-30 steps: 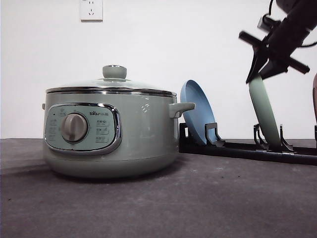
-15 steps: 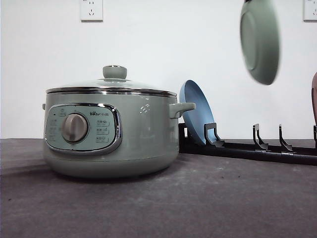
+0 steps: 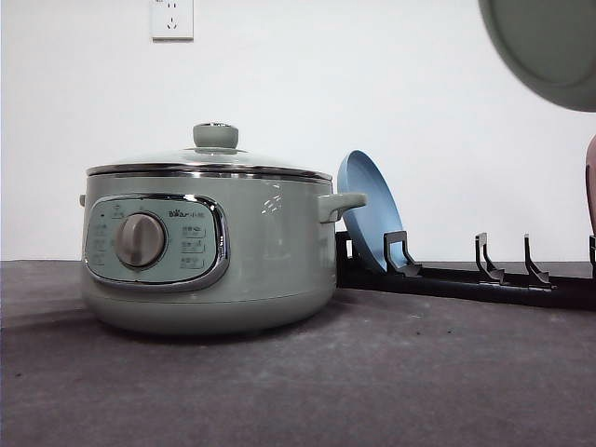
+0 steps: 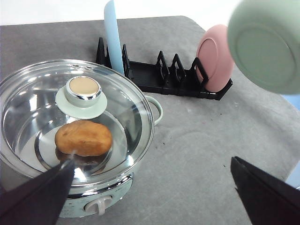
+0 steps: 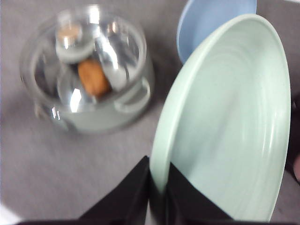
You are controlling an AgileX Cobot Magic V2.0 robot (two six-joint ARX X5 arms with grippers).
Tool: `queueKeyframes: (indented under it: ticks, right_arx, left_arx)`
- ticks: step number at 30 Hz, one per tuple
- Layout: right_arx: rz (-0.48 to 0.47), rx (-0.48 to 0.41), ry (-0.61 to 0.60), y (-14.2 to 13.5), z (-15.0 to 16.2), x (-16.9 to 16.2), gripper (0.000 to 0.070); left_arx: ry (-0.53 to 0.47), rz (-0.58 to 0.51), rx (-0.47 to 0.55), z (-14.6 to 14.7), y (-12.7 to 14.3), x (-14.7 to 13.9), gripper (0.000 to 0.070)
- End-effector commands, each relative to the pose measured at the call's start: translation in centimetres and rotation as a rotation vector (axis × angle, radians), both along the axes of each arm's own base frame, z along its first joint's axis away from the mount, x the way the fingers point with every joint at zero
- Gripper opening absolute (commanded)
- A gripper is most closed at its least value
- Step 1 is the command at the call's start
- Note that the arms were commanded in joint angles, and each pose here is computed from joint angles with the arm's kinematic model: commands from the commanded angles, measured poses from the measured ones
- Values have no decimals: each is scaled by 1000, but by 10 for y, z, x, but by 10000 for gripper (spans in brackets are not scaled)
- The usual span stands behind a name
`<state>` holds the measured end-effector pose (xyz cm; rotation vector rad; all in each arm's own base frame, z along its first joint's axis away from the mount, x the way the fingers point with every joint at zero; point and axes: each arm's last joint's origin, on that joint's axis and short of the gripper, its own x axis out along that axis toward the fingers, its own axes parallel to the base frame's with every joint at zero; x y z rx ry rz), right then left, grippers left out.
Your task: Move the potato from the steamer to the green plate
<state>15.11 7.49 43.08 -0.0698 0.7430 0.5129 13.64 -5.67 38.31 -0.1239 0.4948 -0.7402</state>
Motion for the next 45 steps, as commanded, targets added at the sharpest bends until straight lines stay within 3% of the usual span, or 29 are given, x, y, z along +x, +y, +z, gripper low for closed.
queueKeyframes:
  ticks: [1, 11, 22, 39, 45]
  right_arx:
    - [33, -39, -14, 6, -4, -8, 8]
    - [140, -161, 90, 43, -75, -43, 8]
    - [213, -350, 99, 105, -155, -56, 8]
    - [228, -646, 190, 167, -237, -54, 8]
    - [223, -679, 212, 175, -252, -55, 33]
  left_arx:
    - [-19, -8, -5, 5, -1, 0, 700]
    - [-19, -8, -5, 5, -1, 0, 700]
    - [-10, -8, -2, 5, -1, -1, 700]
    - [1, -9, 4, 3, 0, -1, 700]
    - [1, -9, 4, 3, 0, -1, 700]
